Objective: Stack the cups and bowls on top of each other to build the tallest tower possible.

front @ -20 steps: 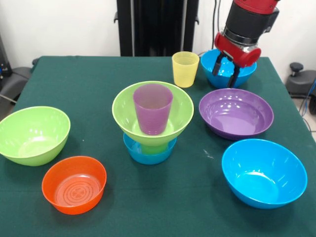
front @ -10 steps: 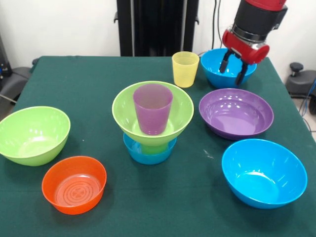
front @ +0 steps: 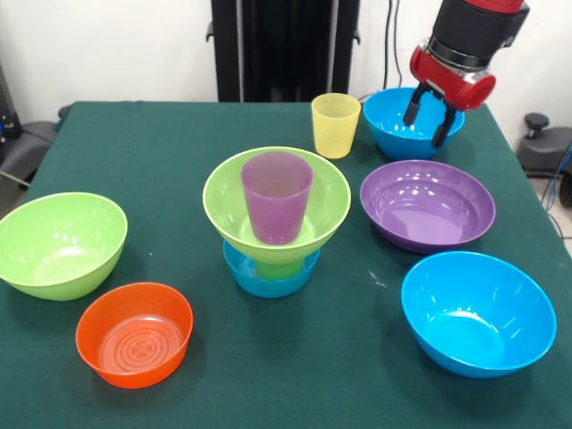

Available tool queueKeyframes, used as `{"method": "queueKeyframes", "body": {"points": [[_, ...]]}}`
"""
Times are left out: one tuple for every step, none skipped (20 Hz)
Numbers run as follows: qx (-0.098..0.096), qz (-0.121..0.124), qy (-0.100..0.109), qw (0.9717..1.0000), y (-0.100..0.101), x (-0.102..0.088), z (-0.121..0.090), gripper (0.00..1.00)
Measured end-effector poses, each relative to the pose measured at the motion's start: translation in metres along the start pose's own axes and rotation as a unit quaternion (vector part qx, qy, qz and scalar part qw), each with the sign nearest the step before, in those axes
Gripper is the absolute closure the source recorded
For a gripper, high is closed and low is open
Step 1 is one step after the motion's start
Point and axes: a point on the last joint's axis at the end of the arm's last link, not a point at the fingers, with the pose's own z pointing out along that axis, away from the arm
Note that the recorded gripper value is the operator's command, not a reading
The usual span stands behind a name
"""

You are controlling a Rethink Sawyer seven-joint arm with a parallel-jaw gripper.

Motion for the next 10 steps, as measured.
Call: {"method": "queueKeyframes", "body": {"points": [[0.000,0.001,0.000,1.0000,0.0002,-0.0001,0.0000,0.00],[-0.001,0.003,0.001,1.0000,0.0005,-0.0003,-0.0002,0.00],[-0.001,0.004,0.001,1.0000,0.0008,-0.0003,-0.0003,0.00],[-0.001,0.005,0.002,1.0000,0.0010,-0.0004,-0.0004,0.00],[-0.001,0.006,0.002,1.0000,0.0015,-0.0005,-0.0006,0.00],[-0.002,0.007,0.003,1.0000,0.0017,-0.0006,-0.0006,0.00],[-0.002,0.009,0.003,1.0000,0.0020,-0.0007,-0.0007,0.00],[-0.002,0.010,0.003,0.9999,0.0023,-0.0008,-0.0008,0.00],[-0.004,0.012,0.003,0.9999,0.0027,-0.0011,-0.0009,0.00],[-0.004,0.013,0.003,0.9999,0.0029,-0.0012,-0.0008,0.00]]}}
